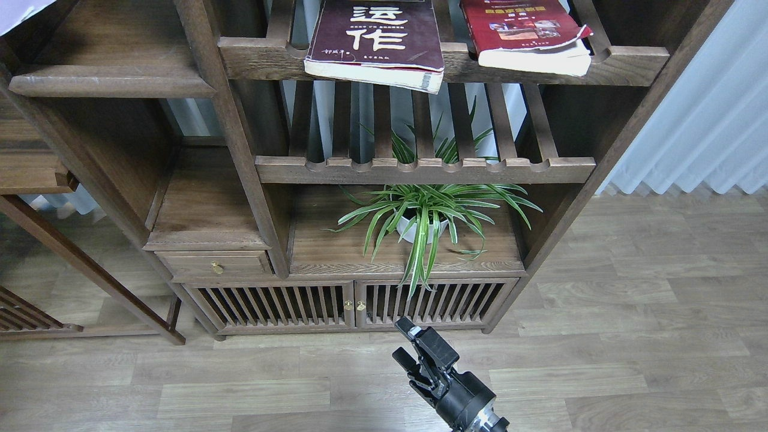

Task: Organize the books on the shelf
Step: 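Push the white book upright onto the side shelf with the left gripper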

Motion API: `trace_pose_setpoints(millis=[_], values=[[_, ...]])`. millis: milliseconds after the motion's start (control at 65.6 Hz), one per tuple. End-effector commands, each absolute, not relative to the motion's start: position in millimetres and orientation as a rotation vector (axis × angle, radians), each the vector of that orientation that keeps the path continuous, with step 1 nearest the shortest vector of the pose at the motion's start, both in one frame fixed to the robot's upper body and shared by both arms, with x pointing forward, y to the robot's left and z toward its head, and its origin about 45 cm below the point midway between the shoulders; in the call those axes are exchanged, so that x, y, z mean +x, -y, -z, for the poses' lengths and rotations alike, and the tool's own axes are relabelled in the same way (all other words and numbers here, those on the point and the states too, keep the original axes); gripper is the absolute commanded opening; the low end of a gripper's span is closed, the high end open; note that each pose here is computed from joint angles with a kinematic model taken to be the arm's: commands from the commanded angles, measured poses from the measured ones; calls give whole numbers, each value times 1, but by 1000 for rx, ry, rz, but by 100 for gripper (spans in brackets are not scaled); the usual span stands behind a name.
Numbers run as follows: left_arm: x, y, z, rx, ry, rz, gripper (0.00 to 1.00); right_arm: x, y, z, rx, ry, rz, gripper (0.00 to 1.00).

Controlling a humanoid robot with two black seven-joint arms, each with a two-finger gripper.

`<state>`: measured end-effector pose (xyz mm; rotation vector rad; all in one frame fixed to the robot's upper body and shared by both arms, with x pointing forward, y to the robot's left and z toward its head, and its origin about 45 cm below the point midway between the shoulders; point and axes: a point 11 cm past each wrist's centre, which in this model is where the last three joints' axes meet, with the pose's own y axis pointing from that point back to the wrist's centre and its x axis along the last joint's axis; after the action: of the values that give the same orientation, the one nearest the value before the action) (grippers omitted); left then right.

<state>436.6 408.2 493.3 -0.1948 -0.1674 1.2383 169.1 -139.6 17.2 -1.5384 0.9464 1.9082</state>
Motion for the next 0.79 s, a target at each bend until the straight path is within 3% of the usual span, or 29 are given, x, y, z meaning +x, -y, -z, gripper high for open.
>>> trace_pose_setpoints(millis=[0,458,778], values=[[456,-401,-498,-158,139,-1234,6,169,140,-17,-1536,-948,-1908,100],[504,-395,-529,-99,38,-1284,7,169,137,-19,-1547,-933,-1911,100],[527,-370,-516,-66,-73,-1268,8,169,136,-20,-1549,-927,-1910,100]])
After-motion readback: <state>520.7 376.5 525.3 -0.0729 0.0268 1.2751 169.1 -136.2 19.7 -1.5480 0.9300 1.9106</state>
